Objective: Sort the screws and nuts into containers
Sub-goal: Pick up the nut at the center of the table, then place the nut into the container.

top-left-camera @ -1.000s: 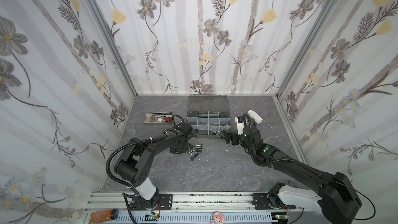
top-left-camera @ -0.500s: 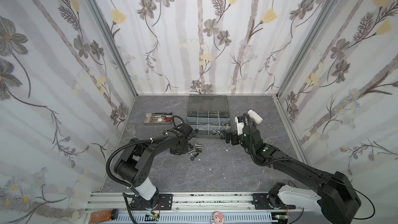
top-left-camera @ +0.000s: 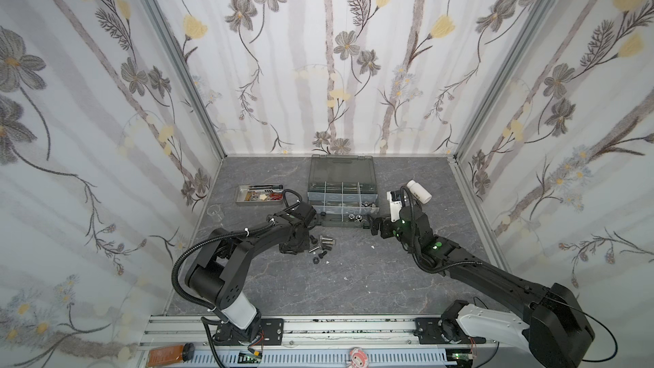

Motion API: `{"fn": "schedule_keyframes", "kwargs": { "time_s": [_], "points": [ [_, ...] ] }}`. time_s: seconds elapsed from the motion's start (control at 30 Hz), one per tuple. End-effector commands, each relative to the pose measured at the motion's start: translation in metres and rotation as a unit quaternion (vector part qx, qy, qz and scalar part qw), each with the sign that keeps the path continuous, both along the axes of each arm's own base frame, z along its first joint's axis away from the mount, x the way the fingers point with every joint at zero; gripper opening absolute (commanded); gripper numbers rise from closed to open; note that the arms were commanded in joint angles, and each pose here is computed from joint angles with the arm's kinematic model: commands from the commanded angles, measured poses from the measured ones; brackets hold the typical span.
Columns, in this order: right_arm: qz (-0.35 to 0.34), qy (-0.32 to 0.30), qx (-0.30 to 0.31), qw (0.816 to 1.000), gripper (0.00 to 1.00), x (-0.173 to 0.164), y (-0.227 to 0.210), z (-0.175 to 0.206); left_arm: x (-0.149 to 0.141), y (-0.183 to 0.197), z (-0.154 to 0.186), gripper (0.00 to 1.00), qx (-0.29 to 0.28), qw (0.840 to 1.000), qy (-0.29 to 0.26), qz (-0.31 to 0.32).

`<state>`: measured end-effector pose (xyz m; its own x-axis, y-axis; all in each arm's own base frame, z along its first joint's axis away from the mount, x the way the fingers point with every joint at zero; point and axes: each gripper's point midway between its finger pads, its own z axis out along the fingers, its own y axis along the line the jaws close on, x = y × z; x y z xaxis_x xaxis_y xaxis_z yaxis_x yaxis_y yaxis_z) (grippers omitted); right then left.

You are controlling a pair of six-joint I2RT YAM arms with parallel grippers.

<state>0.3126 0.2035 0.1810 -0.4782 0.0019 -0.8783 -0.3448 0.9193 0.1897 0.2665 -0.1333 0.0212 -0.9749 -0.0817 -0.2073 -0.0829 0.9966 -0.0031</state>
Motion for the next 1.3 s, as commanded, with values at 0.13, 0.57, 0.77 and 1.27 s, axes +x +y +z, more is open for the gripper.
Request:
{"fn": "schedule_keyframes", "kwargs": {
  "time_s": [0.13,0.57,0.77,1.27],
  "points": [
    [0.004,-0.01,0.017,1.0,1.0,-0.001,0.002,0.017,0.006,-0.003,0.027,0.15,-0.013,1.0,-0.027,0.005],
    [0.019,0.005,0.037,0.999,1.0,-0.005,0.01,0.022,0.033,-0.021,0.088,0.15,-0.038,0.996,-0.074,-0.032],
    [0.019,0.011,0.033,0.999,1.0,-0.005,0.01,0.017,0.051,-0.03,0.095,0.14,-0.034,0.995,-0.081,-0.046],
    [0.009,0.022,0.013,1.0,1.0,-0.001,0.006,-0.008,0.107,-0.063,0.071,0.1,-0.021,0.995,-0.068,-0.068]
  ]
}}
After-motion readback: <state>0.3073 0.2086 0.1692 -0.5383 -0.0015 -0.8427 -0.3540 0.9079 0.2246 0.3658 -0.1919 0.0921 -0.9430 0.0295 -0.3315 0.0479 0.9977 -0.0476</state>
